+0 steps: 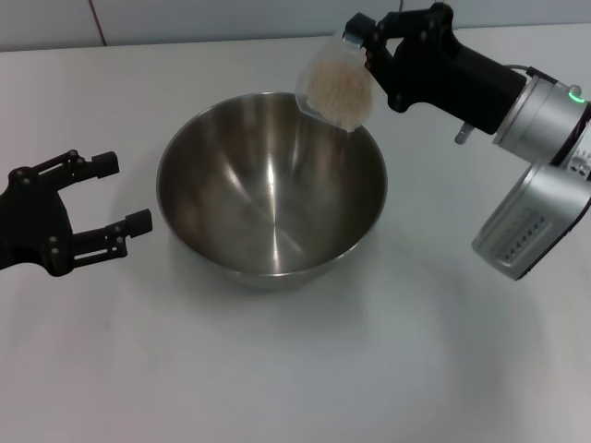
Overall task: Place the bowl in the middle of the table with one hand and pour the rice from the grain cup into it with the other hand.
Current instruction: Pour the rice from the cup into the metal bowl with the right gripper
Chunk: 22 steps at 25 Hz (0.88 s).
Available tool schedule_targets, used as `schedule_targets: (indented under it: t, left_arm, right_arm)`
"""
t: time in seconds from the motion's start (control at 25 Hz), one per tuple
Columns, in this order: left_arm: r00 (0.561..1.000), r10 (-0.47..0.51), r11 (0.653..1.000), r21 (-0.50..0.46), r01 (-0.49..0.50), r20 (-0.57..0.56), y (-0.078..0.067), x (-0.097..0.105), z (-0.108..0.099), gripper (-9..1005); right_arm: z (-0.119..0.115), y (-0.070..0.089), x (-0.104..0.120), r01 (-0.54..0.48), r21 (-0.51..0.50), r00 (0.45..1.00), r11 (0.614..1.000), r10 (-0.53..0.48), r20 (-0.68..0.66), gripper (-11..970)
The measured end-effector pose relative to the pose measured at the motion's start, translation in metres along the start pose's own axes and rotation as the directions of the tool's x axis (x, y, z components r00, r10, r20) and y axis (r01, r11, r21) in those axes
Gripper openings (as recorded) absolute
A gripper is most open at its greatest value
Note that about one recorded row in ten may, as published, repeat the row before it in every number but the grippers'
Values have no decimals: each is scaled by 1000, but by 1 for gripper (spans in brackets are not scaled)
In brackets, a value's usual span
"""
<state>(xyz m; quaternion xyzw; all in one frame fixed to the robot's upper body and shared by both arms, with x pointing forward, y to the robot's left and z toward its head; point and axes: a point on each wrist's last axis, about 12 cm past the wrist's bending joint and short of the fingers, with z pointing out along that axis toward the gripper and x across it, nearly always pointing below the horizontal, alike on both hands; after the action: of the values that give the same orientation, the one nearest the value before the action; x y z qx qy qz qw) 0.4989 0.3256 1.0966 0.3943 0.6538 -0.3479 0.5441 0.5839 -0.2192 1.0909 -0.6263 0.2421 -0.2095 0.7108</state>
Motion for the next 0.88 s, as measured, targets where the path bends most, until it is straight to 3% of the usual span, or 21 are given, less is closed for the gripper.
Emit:
schedule_targets:
  t: [0.24, 0.44, 0.88]
  left_arm:
    - [1000, -8, 1000, 3, 8, 4, 0, 0, 2, 834]
    - [1000, -15, 1000, 9, 15, 6, -2, 0, 6, 834]
    - [1000, -17, 1000, 16, 17, 3, -2, 0, 7, 835]
  right_arm:
    - [-2, 5, -1, 138, -14, 990, 990, -139, -11, 6]
    - [-1, 7, -4, 293, -15, 956, 956, -293, -7, 6]
    - [1, 12, -11, 417, -8, 909, 909, -417, 12, 7]
